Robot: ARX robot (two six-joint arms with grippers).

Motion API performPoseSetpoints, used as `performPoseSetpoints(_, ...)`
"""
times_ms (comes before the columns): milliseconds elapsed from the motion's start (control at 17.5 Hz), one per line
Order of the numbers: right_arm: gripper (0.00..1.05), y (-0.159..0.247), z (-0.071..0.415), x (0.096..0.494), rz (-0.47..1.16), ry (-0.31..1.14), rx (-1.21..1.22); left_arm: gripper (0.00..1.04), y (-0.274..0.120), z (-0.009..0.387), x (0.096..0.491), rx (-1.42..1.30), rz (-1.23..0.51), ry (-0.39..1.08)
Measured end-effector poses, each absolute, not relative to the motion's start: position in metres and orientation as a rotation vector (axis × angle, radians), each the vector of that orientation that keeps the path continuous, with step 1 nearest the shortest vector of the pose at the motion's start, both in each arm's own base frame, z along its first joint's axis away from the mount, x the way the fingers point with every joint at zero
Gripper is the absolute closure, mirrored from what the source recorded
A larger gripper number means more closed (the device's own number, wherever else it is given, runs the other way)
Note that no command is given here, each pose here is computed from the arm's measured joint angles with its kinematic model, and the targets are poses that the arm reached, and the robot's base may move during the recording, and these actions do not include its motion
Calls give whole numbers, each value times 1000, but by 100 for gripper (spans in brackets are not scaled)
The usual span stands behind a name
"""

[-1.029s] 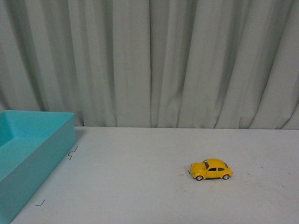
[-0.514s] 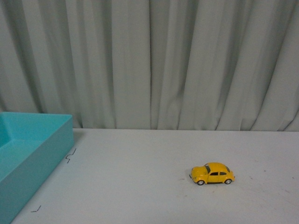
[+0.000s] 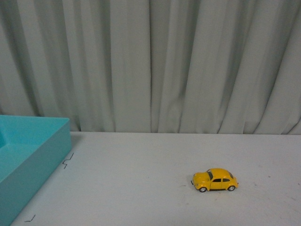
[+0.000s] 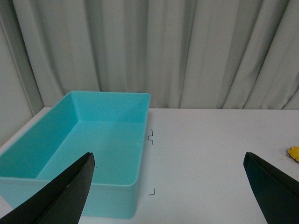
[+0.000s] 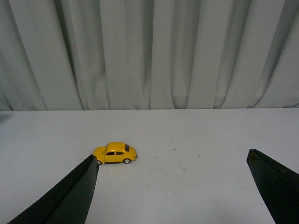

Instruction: Wind up and store yellow beetle toy

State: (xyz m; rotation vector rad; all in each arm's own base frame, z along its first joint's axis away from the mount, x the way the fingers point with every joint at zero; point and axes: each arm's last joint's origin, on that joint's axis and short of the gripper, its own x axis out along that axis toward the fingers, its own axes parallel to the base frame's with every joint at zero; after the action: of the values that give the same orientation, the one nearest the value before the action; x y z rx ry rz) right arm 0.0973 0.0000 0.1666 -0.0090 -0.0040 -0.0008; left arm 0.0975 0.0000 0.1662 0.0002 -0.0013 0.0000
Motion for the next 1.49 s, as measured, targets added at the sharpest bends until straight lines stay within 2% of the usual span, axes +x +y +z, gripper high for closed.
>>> performPoseSetpoints(1486,7,0,167,97,0,-4,-9,7,0,166,97,0,0,-1)
